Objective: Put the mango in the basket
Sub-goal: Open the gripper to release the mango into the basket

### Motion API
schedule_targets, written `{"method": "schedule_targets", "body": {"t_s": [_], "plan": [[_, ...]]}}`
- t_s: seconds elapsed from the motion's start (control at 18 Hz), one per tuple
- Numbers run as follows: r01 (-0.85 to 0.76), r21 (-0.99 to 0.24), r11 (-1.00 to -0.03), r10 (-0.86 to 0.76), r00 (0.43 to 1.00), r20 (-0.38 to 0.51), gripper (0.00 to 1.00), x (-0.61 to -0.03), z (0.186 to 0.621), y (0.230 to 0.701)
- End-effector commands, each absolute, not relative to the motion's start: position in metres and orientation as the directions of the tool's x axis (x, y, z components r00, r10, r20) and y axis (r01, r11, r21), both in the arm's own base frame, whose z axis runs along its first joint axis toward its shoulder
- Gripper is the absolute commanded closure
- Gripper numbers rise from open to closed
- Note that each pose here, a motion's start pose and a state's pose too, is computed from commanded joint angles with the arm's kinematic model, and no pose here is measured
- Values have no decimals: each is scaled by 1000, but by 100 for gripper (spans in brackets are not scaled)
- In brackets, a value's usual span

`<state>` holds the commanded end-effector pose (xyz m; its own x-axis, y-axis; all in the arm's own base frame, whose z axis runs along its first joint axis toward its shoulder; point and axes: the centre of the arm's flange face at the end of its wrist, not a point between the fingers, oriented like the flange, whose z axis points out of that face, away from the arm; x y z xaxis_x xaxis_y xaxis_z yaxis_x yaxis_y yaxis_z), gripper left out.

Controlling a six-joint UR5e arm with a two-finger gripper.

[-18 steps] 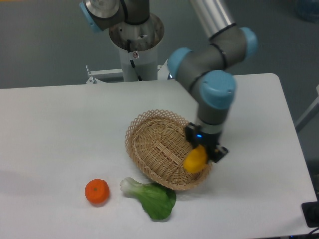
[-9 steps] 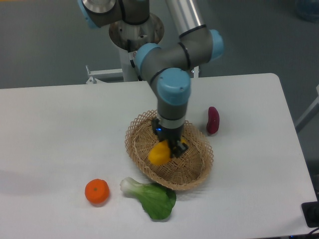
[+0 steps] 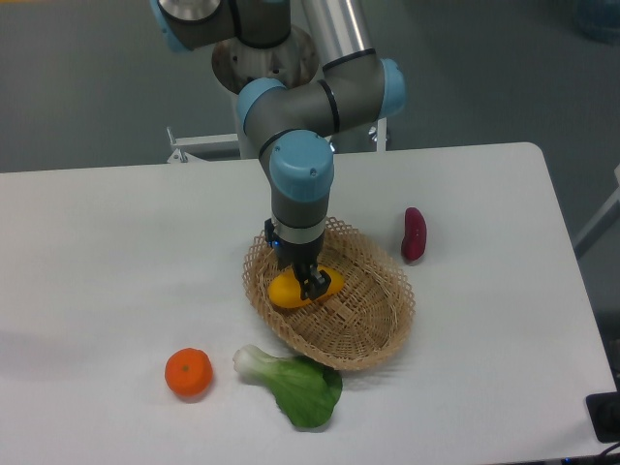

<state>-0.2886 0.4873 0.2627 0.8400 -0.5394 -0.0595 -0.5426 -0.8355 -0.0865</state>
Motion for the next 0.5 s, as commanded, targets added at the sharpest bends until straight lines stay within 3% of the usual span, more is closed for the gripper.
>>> {"method": "schedule_targets", "body": {"t_s": [0.5], "plan": [[-496, -99, -863, -478, 864, -161, 0, -349, 310, 496]]}}
